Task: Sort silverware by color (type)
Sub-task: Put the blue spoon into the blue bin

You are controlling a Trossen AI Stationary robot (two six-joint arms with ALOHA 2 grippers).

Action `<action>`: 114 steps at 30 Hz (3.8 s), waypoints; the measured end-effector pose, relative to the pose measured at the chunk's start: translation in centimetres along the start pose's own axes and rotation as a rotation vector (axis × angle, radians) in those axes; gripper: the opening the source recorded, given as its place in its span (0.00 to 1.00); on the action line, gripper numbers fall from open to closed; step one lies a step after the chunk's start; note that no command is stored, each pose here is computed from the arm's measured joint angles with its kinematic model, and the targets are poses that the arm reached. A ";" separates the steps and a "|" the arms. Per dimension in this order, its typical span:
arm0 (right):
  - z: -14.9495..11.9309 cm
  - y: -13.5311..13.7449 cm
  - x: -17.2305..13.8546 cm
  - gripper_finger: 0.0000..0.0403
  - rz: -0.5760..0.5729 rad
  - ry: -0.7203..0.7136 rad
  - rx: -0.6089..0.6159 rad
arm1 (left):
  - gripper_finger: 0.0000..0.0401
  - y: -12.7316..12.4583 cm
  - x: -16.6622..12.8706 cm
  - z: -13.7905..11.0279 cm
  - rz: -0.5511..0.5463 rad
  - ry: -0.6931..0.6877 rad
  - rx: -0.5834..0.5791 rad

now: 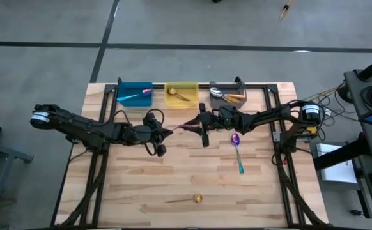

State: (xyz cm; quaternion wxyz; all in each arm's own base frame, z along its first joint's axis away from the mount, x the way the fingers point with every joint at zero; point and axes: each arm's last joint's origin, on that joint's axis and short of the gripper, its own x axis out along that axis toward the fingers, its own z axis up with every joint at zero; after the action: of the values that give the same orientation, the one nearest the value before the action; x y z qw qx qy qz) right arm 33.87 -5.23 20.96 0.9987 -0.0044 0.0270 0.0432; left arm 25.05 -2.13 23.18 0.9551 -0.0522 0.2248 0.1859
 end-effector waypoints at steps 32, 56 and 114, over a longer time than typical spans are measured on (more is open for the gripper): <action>0.1 -0.1 -0.1 0.02 -0.014 0.008 0.101 | 0.30 0.2 0.0 0.1 0.098 -0.025 0.055; 3.8 -1.8 1.5 0.02 -0.390 0.473 0.157 | 0.48 1.4 3.3 -1.6 0.479 0.018 0.220; 3.0 -1.8 1.4 0.04 -0.436 0.420 0.299 | 0.00 0.0 8.9 -3.0 0.463 -0.148 0.155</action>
State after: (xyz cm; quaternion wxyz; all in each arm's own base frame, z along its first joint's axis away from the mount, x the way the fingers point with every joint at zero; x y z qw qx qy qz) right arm 35.63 -6.89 23.93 0.9466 0.1275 0.2368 -0.1778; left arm 31.15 0.28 16.52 0.9021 0.0878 0.1740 0.3850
